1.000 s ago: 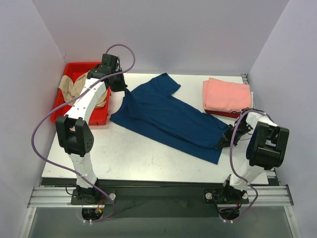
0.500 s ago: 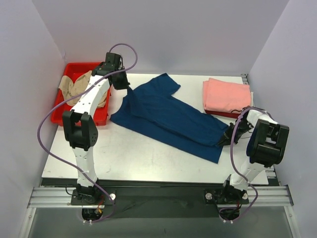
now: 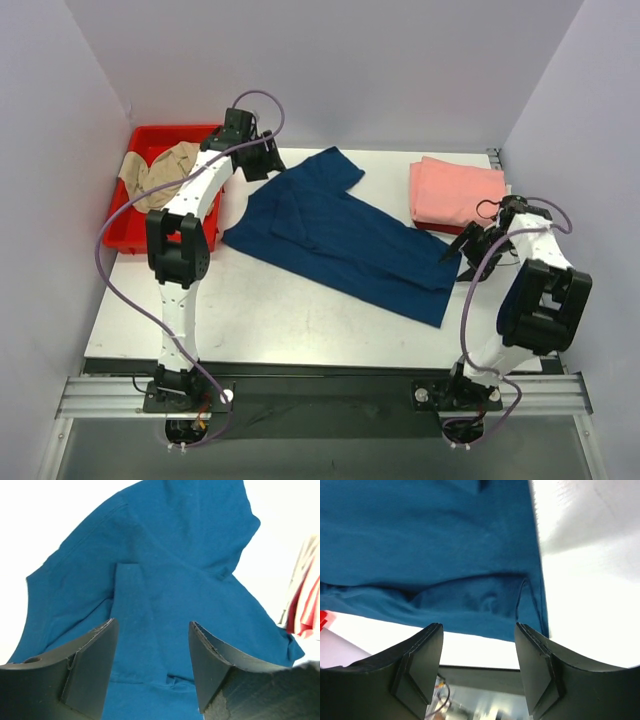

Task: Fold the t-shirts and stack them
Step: Fold the flattened tshirt in 1/3 of the way

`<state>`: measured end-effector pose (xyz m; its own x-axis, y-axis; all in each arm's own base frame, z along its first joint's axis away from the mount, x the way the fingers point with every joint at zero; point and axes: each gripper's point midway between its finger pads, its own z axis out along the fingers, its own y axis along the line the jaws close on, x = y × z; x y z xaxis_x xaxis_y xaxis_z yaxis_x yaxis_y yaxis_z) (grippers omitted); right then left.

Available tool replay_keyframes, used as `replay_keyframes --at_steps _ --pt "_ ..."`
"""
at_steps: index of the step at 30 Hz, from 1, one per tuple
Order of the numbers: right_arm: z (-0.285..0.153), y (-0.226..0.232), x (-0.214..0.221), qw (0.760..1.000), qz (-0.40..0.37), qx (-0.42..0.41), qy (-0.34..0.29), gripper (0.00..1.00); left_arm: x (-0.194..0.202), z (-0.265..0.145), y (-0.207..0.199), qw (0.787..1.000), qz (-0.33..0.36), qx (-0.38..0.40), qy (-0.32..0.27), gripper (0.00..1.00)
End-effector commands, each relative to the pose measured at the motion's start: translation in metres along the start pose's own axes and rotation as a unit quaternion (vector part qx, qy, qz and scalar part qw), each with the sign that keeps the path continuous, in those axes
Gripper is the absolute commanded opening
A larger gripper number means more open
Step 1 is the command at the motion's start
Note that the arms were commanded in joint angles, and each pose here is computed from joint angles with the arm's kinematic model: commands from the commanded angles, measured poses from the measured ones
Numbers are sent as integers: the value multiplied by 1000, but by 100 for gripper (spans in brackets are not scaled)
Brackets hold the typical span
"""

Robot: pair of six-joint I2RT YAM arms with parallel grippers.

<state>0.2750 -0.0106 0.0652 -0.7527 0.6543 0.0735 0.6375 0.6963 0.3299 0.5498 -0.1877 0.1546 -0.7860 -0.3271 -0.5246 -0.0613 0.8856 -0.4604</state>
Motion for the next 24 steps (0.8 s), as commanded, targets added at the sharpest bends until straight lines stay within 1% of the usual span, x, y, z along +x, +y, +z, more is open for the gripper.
replay_keyframes --at_steps 1,2,3,4,5,6,8,10,11,13,15,18,22,24 --pt "-27 9 10 998 -32 -3 -45 59 -17 -18 -20 998 -4 52 -36 68" --pt "-29 11 18 998 -45 -7 -50 59 4 -7 -5 999 -11 39 -11 68" --pt "-30 14 21 997 -55 -9 -54 59 3 -11 -7 998 -11 51 -19 69" --pt "-27 20 31 996 -76 -12 -48 59 12 -8 -2 999 -13 52 -12 69" --pt "-28 25 38 995 -89 -21 -50 59 33 0 11 999 -20 46 10 69" --pt "-22 26 47 994 -98 -24 -41 59 33 -2 7 998 -18 65 1 68" --pt "-8 30 66 993 -113 -31 -20 59 53 5 14 997 -29 76 16 68" --pt "3 32 76 993 -114 -35 0 59 61 10 17 995 -49 87 24 68" --pt "8 33 76 994 -107 -38 0 59 76 13 24 994 -58 85 40 67" --pt "21 28 80 994 -100 -32 19 57 81 17 28 993 -63 87 39 67" --pt "30 27 78 994 -104 -31 22 56 94 22 33 993 -67 87 49 66" --pt "46 20 80 993 -105 -12 54 55 108 29 44 993 -66 76 61 66" --pt "66 2 84 991 -99 24 89 53 130 28 64 994 -54 46 78 66" --pt "70 -4 88 990 -94 33 102 52 133 20 69 996 -48 33 71 66"
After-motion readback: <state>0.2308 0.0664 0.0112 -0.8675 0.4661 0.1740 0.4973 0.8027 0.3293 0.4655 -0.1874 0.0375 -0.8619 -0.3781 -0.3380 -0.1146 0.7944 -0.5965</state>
